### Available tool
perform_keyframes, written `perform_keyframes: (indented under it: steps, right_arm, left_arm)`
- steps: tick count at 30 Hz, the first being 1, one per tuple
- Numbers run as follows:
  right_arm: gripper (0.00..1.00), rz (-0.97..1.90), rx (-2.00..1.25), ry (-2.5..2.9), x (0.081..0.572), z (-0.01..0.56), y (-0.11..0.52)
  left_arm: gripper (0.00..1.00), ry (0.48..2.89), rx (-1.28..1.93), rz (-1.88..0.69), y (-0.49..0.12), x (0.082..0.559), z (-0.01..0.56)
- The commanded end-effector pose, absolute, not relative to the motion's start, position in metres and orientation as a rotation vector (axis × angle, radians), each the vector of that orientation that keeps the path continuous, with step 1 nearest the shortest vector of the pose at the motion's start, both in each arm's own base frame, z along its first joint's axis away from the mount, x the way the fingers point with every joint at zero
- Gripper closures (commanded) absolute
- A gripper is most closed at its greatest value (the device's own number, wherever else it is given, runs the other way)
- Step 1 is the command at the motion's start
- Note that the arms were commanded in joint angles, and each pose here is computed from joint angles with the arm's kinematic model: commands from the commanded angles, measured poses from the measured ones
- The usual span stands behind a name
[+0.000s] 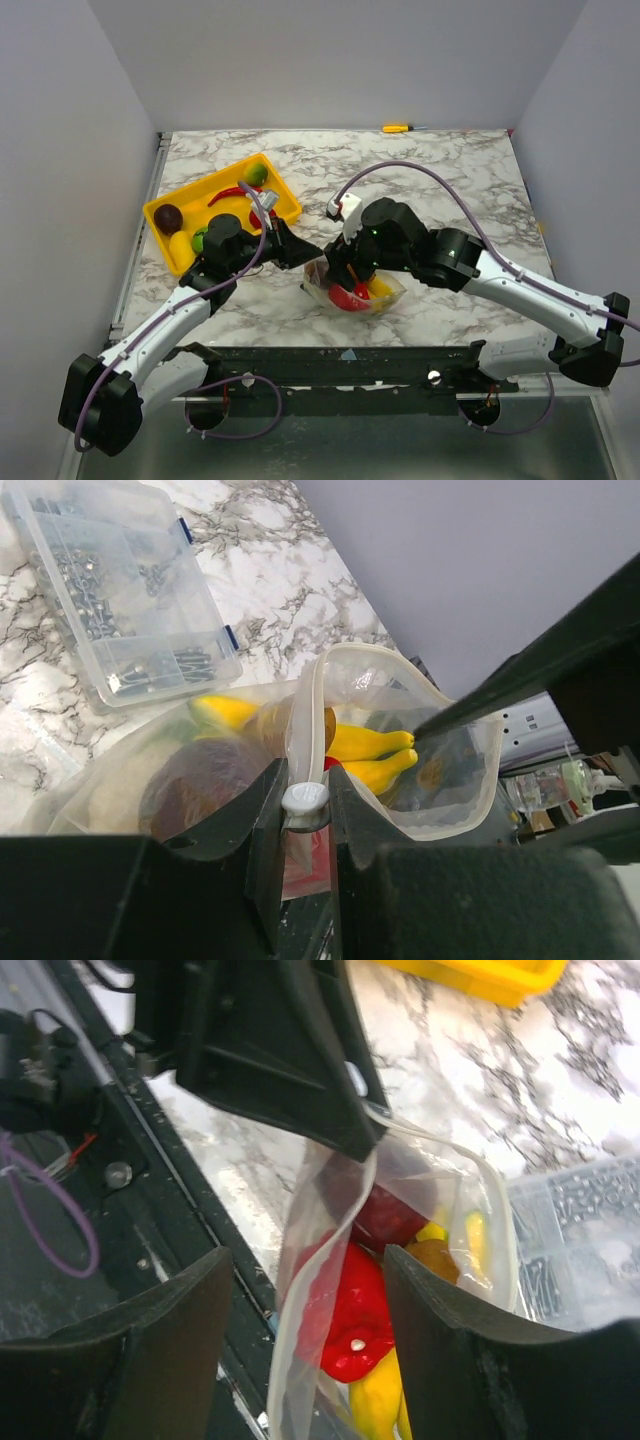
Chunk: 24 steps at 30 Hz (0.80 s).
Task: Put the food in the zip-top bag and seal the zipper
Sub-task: Adjust the zipper food storage bag at the center of the board.
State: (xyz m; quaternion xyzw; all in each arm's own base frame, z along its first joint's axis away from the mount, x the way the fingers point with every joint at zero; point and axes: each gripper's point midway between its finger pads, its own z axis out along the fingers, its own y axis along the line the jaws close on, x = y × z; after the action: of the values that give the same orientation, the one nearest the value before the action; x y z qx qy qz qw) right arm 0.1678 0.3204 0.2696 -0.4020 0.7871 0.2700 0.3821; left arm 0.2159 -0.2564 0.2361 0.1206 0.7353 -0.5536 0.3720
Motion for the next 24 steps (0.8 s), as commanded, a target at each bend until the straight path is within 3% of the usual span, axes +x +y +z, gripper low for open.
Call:
perform_keyframes:
  steps: [1, 6, 19, 20, 22, 24]
  right_arm:
    - [0.38, 0.479, -0.990, 2.089, 0.186, 0.237, 0.304]
    - [0.44, 0.438, -1.017, 2.109, 0.181, 0.224, 0.298]
    - [0.48, 0.318, -1.016, 2.089, 0.178, 0.214, 0.286]
    - [0.53, 0.292, -0.985, 2.081, 0.183, 0.217, 0.283]
    - [0.71, 0.214, -0.900, 2.060, 0.195, 0.227, 0.273]
    - [0.95, 0.134, -0.816, 2.045, 0.206, 0.235, 0.260]
  left_arm:
    - [1.00, 1.866, 0.292, -1.447, -0.261, 0.218, 0.251]
    - [1.00, 1.855, 0.287, -1.455, -0.261, 0.218, 0.257]
    - [1.00, 1.861, 0.270, -1.469, -0.262, 0.218, 0.264]
    - [1.00, 1.860, 0.280, -1.472, -0.263, 0.217, 0.264]
    - [1.00, 1.854, 0.309, -1.476, -0.264, 0.215, 0.264]
    - [1.00, 1.830, 0.353, -1.489, -0.266, 0.211, 0.267]
